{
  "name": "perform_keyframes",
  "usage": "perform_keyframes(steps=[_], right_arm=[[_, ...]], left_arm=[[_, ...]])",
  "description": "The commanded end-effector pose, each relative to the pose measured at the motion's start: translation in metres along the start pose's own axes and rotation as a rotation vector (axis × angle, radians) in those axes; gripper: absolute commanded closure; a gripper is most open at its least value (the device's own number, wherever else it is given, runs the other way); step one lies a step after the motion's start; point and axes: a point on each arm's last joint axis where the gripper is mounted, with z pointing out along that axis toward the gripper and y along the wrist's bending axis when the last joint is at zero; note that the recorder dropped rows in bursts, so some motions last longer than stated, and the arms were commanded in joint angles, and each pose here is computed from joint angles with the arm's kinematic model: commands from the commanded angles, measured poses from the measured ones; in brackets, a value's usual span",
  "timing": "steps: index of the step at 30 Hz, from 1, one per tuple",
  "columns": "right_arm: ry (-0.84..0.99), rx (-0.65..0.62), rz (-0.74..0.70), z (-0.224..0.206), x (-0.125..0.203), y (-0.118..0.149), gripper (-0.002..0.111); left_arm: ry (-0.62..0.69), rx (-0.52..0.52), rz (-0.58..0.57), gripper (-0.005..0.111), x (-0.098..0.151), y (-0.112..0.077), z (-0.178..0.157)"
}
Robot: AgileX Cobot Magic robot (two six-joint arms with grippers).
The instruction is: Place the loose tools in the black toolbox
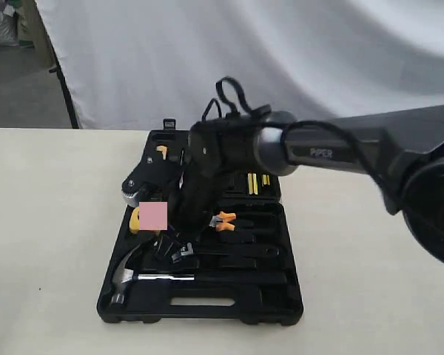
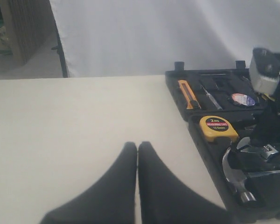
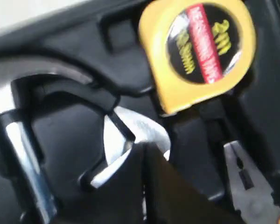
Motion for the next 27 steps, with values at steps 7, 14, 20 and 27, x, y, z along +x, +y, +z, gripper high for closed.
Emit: perform_keyframes(steps=[7, 14, 20, 27], right_arm=[[0.076, 0.009, 0.007, -0.016, 0.003, -0.003, 0.109], [-0.054, 0.1, 0.0, -0.096, -0.014, -0.005, 0.109], [0.019, 0.076, 0.027, -0.087, -0.002, -0.007, 0.109], [0.159, 0.038, 0.132, -0.02, 0.055, -0.019, 0.109]], left_arm=[[0.0, 0.005, -0.005, 0.106, 0.001, 0.0, 0.0], [0.0, 0.005, -0.005, 0.106, 0.001, 0.0, 0.0], [0.0, 0.005, -0.005, 0.106, 0.001, 0.0, 0.0], [0.0, 0.005, -0.005, 0.106, 0.001, 0.0, 0.0]])
